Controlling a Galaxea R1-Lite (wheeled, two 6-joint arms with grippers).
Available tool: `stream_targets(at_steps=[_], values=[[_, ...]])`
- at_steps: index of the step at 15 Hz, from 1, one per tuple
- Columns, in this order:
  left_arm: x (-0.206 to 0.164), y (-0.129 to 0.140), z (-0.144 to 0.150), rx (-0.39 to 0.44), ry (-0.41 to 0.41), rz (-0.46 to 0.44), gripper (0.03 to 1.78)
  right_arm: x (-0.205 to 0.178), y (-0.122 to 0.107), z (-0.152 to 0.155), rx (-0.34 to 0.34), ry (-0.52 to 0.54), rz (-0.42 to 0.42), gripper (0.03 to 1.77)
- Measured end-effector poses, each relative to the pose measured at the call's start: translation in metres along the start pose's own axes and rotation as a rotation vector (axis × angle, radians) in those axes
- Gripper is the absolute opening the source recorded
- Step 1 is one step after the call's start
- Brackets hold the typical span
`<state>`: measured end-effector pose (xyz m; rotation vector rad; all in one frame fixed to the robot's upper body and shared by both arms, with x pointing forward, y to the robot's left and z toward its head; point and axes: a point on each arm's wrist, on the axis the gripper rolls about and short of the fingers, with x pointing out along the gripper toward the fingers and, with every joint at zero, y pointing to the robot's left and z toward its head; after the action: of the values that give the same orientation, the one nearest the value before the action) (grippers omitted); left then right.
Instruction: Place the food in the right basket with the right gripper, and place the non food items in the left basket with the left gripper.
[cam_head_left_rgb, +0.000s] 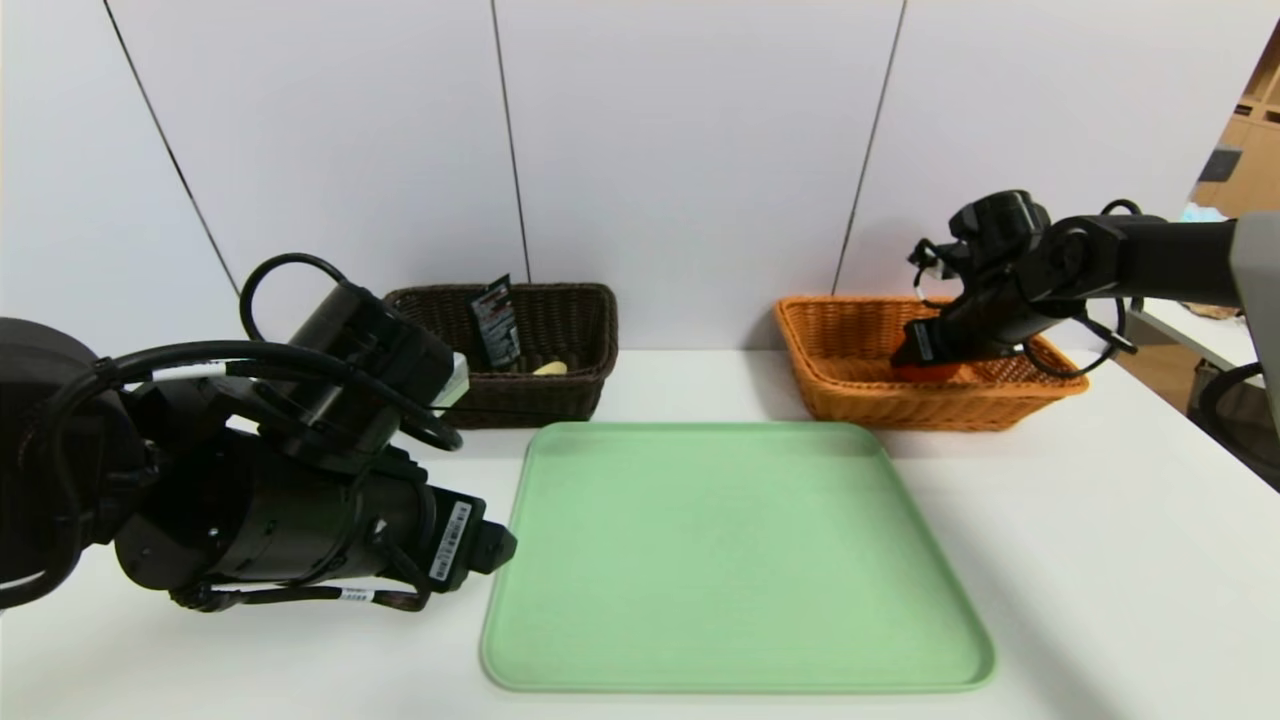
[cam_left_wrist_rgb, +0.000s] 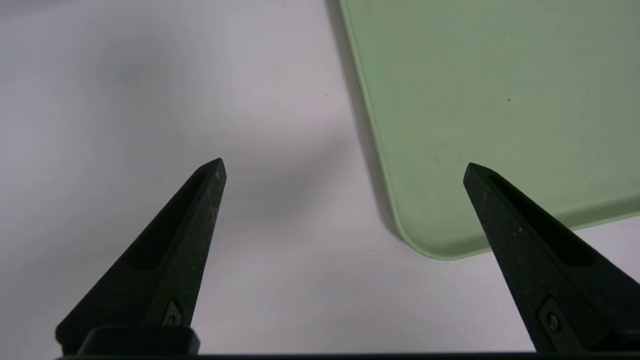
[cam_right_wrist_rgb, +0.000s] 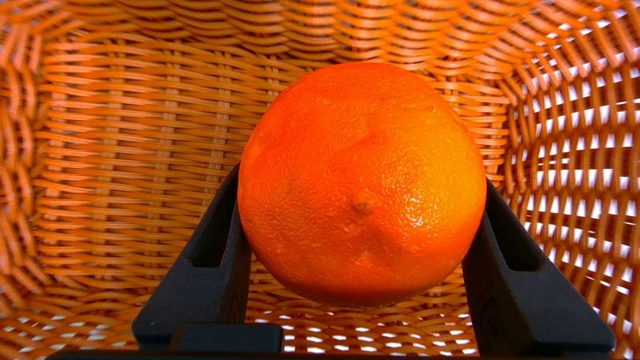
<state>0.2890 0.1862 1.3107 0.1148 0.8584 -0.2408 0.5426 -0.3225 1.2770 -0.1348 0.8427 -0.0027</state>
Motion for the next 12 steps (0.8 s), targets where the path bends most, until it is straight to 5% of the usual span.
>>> stream_targets(at_steps=[12], values=[[0.0036, -0.0009, 0.0008, 0.002, 0.006, 0.003, 1.69, -0.0045, 0.0004, 0.001, -0.001, -0.003, 0.001, 1.13]])
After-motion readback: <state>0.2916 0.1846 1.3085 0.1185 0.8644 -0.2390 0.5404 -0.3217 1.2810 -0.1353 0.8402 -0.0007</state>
